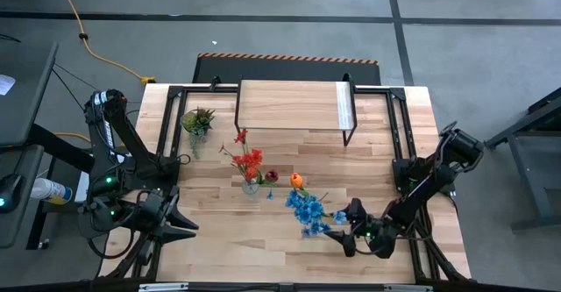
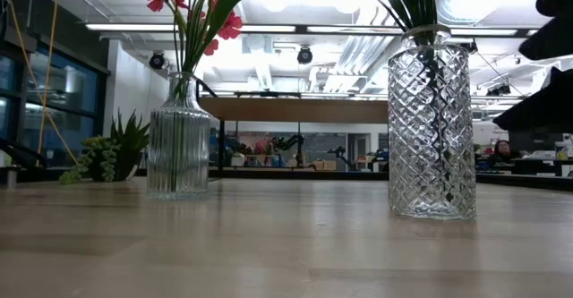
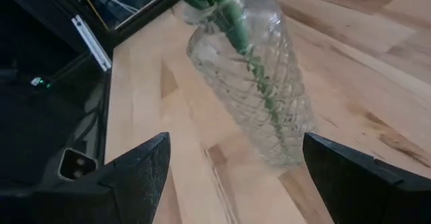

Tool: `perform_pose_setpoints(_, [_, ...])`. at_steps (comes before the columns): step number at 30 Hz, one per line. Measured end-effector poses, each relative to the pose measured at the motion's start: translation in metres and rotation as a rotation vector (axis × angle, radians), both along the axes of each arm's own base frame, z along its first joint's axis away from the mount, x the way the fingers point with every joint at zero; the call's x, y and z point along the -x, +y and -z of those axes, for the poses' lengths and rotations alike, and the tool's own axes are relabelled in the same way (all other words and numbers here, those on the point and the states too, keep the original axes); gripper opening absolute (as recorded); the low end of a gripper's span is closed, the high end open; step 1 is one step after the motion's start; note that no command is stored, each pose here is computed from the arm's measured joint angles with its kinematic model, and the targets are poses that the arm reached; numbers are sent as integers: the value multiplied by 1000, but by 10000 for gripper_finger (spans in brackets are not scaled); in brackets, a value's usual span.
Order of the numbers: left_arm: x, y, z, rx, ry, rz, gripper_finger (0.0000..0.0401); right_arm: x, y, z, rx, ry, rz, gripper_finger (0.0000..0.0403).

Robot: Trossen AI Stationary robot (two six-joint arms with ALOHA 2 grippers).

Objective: Pick and place flowers into a vace then onto a shelf
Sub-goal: Put the right transparent vase with flowers on the shelf

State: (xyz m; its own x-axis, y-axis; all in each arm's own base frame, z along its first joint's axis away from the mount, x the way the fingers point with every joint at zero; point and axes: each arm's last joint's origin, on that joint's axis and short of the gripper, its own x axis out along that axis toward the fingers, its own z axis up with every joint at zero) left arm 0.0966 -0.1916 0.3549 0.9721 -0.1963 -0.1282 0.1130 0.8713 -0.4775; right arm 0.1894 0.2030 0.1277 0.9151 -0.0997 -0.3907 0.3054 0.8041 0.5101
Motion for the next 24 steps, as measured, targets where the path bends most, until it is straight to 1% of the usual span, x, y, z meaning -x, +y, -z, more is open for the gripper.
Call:
perform_pose_setpoints(4, [0, 1, 0, -5, -6, -25, 113, 0, 0, -1, 3, -13, 9, 327])
perform_pose_setpoints(16, [0, 2, -1, 0, -14, -63, 113, 0, -1, 0, 155, 13, -49, 328])
perform_pose_setpoints(21, [0, 3, -1, -1, -19, -85, 113, 0, -8, 6, 221, 76, -38, 328])
perform_pose_setpoints(24, [0, 3, -1, -1, -19, -85, 113, -4, -14, 8, 240, 94, -11, 328])
